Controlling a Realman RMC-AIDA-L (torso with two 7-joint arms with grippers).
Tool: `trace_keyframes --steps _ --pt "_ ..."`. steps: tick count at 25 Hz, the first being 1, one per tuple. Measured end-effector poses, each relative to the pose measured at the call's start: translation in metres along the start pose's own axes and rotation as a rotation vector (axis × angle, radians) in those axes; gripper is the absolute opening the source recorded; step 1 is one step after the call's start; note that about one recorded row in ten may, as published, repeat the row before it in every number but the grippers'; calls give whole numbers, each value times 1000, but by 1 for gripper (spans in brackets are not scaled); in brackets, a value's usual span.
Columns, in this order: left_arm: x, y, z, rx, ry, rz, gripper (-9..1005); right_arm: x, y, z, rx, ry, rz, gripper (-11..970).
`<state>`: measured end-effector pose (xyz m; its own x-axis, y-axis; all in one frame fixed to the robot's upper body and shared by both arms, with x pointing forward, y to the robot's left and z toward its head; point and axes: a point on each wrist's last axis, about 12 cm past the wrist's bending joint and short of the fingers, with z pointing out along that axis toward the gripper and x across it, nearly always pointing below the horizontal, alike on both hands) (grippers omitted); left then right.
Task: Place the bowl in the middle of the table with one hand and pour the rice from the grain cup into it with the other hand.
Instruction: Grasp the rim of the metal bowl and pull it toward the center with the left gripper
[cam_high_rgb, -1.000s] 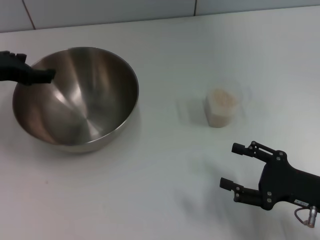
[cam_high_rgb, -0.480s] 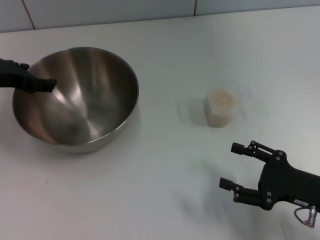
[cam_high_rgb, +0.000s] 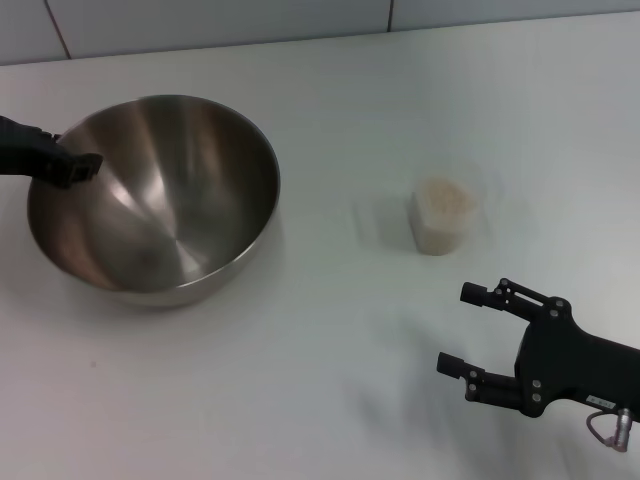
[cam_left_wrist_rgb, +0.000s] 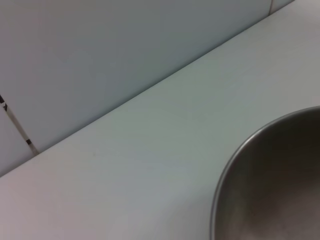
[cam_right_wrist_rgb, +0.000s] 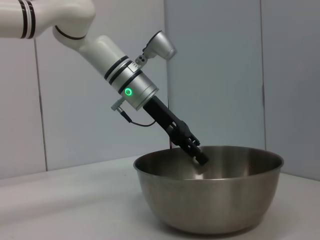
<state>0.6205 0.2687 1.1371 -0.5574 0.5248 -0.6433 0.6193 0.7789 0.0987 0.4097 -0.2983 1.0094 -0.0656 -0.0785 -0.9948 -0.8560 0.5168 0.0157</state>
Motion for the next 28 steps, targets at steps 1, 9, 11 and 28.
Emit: trace_keyframes --steps 1,9,11,28 --pt "0 0 0 1 0 0 479 0 0 0 0 0 0 810" --pt "-2 1 -1 5 -5 -6 277 0 0 -1 5 3 0 809" --pt "-2 1 0 9 -2 -6 236 0 0 -1 7 3 0 809" --pt "-21 21 0 162 -18 -186 49 0 -1 0 -1 4 12 809"
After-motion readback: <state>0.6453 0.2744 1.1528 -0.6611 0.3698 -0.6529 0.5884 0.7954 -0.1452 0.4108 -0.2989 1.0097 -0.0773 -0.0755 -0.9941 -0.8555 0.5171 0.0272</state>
